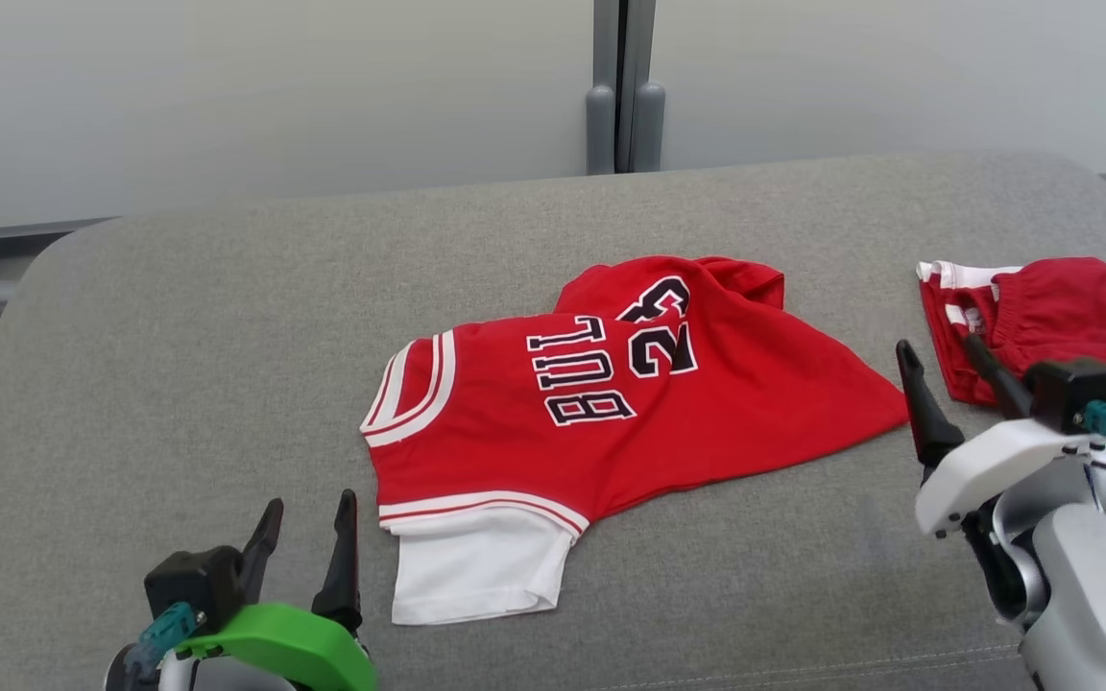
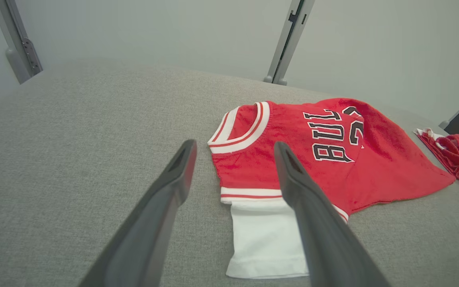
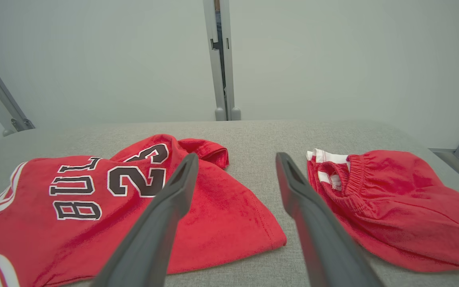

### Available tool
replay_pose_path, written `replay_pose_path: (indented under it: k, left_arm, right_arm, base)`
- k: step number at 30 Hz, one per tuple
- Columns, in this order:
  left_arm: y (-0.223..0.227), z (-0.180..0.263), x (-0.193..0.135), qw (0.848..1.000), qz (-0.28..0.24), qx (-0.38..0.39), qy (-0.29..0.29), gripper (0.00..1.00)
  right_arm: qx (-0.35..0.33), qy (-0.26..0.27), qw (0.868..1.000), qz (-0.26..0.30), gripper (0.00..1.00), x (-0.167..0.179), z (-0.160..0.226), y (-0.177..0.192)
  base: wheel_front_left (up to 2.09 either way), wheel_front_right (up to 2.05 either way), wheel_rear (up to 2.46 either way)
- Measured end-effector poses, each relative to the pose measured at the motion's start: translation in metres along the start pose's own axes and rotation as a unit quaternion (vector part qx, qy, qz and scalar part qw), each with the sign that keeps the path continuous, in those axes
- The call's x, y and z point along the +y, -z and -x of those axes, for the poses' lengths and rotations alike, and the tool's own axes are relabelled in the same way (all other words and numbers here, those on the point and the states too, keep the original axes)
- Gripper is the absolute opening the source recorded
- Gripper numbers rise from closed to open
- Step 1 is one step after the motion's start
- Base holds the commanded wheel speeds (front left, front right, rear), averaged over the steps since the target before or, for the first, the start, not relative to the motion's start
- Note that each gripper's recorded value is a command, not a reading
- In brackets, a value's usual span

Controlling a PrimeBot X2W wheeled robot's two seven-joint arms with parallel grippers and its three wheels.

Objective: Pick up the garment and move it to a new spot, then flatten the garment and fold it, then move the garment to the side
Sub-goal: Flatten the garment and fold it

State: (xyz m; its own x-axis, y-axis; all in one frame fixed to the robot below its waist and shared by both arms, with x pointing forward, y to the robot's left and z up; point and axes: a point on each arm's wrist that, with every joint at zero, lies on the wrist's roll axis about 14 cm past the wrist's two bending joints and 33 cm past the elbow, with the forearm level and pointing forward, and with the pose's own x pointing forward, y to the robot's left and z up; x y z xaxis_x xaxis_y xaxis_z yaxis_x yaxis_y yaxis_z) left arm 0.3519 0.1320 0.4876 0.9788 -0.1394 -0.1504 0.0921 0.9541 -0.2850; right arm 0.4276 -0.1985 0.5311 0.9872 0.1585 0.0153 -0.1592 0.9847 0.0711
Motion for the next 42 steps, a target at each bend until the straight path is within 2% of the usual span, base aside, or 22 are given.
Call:
replay_pose_path:
  k: [8, 17, 29, 42]
  left_arm:
    - [-0.020, 0.013, 0.021, 0.999, -0.034, -0.039, -0.017, 1.00]
    - [-0.026, 0.024, 0.044, 0.997, -0.051, -0.052, -0.025, 1.00]
    - [-0.035, 0.033, 0.062, 0.996, -0.056, -0.068, -0.027, 1.00]
    - [-0.044, 0.035, 0.061, 0.994, -0.072, -0.084, -0.021, 1.00]
  right_arm:
    - [-0.017, 0.008, 1.000, -0.016, 1.00, 0.027, 0.035, -0.005]
    - [-0.018, -0.007, 1.000, -0.024, 1.00, 0.056, 0.047, -0.016]
    - [-0.015, -0.016, 0.999, -0.023, 1.00, 0.067, 0.053, -0.020]
    - [-0.017, -0.023, 0.999, -0.041, 1.00, 0.073, 0.058, -0.017]
  base:
    - [0.00, 0.00, 0.00]
    - [0.00, 0.00, 0.00]
    - [0.00, 0.00, 0.00]
    - [0.00, 0.00, 0.00]
